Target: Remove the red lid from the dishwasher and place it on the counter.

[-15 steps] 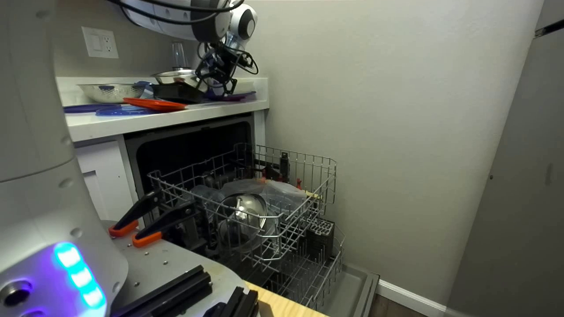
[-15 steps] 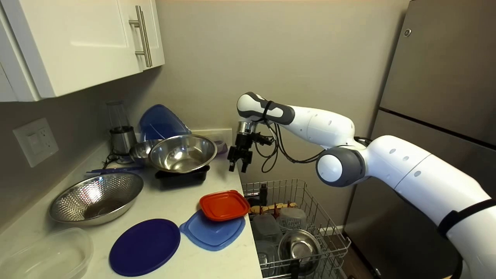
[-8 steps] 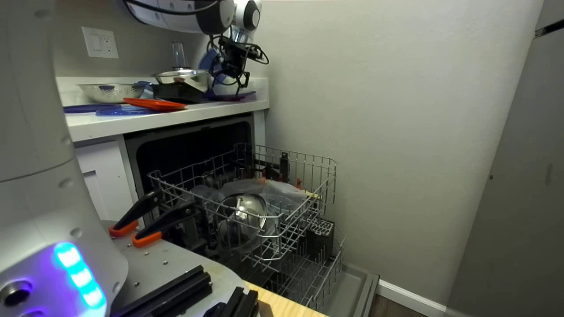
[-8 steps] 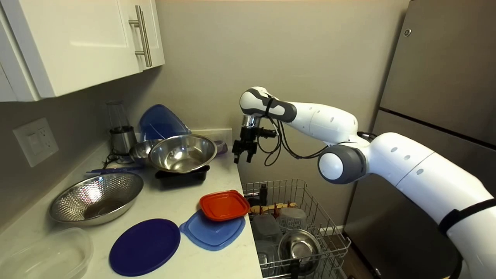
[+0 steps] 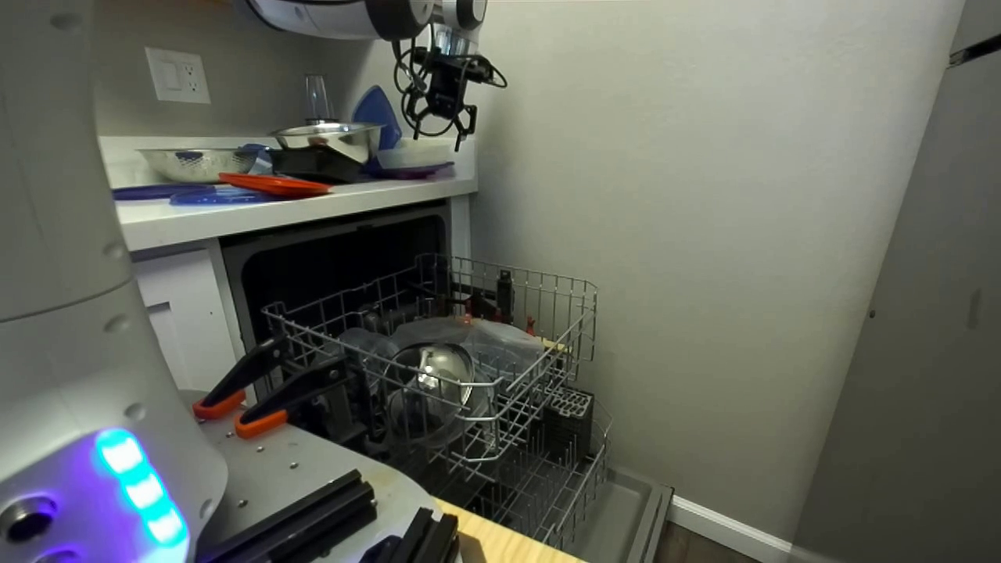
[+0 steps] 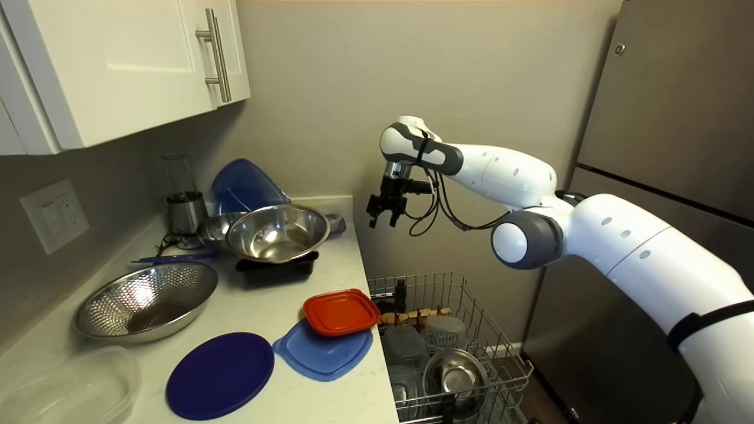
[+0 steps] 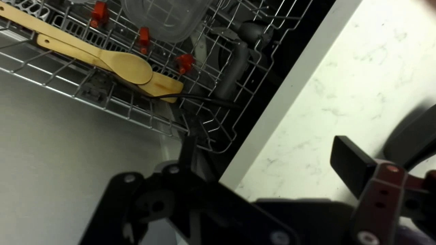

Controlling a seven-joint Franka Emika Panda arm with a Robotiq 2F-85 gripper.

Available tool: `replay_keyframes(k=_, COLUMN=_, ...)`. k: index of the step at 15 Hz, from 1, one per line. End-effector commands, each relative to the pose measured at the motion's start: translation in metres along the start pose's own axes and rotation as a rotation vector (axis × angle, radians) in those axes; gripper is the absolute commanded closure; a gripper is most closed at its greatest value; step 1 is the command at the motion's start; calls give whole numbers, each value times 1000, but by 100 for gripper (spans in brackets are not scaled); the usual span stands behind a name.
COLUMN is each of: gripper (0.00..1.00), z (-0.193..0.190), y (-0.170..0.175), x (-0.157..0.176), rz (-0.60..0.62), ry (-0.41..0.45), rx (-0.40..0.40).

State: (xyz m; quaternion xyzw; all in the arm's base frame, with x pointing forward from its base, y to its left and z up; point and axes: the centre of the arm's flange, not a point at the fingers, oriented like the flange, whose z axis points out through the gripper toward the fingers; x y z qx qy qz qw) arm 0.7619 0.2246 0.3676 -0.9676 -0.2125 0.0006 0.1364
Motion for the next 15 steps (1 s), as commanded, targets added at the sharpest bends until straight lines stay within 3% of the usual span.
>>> replay_keyframes(k=1, gripper=0, z=-2, y=5, x=-1, rz=7, ry=4, rx=0)
replay_keyframes(k=15, gripper=0, z=3, y=-1, x=0, rz=0, ry=-5, rx=2)
